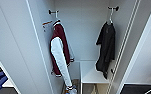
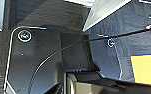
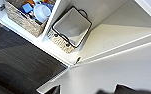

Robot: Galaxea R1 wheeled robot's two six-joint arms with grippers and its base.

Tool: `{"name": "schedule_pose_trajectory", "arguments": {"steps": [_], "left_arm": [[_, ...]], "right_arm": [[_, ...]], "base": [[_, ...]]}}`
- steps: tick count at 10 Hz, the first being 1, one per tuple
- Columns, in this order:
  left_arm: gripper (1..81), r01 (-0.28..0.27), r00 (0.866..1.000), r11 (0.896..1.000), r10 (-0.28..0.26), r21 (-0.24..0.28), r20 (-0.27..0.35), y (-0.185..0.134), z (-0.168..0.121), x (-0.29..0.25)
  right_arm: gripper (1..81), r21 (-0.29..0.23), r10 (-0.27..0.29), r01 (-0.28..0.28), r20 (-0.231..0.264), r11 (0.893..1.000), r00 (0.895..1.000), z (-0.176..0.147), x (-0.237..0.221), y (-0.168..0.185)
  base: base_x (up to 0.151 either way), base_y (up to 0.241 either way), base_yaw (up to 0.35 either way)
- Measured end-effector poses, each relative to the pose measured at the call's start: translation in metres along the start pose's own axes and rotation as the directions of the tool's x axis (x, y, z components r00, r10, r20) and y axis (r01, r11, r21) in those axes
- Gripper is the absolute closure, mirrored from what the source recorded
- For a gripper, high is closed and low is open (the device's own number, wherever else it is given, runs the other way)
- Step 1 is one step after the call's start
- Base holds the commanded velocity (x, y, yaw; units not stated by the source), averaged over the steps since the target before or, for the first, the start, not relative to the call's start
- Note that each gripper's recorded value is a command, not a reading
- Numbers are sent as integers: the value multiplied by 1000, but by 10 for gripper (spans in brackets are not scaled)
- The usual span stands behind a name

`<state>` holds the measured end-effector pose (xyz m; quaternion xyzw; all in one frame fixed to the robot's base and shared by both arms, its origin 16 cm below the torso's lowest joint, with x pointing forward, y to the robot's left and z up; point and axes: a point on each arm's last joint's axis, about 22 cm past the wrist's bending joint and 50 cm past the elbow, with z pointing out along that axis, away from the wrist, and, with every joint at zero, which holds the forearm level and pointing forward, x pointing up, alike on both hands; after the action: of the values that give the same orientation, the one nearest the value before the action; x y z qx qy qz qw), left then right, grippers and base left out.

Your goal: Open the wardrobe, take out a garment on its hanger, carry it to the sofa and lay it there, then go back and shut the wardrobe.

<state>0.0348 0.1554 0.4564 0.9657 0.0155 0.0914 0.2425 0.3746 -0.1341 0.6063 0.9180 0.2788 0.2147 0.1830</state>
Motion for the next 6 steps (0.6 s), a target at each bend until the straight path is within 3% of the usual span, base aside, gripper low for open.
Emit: {"name": "schedule_pose_trajectory", "arguments": {"steps": [4, 6], "left_arm": [[10, -17, 1000, 1000, 17, -3, 0, 1, 0, 0], [10, -18, 1000, 1000, 18, -3, -1, 1, 0, 0]], "right_arm": [[10, -128, 73, -59, 108, 990, 991, 23, -56, 37], [10, -154, 99, -77, 143, 985, 985, 29, -74, 60]], "base": [[0, 0, 0], [0, 0, 0]]}}
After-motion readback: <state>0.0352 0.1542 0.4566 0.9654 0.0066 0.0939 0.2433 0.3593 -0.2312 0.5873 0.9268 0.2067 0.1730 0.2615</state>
